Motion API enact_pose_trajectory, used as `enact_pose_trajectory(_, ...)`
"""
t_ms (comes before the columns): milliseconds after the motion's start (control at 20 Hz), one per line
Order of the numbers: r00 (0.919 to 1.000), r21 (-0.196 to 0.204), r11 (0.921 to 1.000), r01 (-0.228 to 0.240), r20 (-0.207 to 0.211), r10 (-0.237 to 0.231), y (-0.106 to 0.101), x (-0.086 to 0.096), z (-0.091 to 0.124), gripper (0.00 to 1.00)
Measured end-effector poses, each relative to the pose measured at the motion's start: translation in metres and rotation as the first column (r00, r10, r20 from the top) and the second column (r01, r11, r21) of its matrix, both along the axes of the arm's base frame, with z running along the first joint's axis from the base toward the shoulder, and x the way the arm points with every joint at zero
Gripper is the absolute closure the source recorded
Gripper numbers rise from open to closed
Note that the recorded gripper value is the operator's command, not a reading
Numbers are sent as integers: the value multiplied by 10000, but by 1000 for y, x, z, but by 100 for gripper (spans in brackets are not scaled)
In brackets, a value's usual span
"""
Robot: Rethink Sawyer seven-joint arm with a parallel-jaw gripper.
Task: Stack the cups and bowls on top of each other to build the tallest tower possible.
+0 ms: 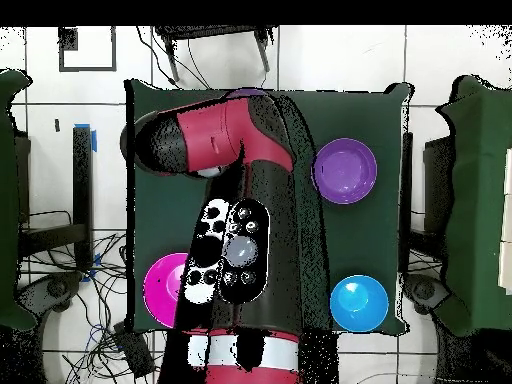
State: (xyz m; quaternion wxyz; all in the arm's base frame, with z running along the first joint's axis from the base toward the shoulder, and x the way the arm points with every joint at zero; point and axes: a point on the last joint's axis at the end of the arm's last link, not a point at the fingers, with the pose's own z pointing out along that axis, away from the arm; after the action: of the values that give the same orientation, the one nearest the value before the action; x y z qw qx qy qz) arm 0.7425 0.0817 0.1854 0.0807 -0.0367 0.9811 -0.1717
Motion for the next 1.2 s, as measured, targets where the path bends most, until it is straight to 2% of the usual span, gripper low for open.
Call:
enact_pose_trajectory(650, 9998, 31, 9998, 207, -25, -207, -1, -2, 0, 100)
enact_pose_trajectory(1200, 9991, -86, 9999, 107, 404, -103, -10, 3, -7, 100)
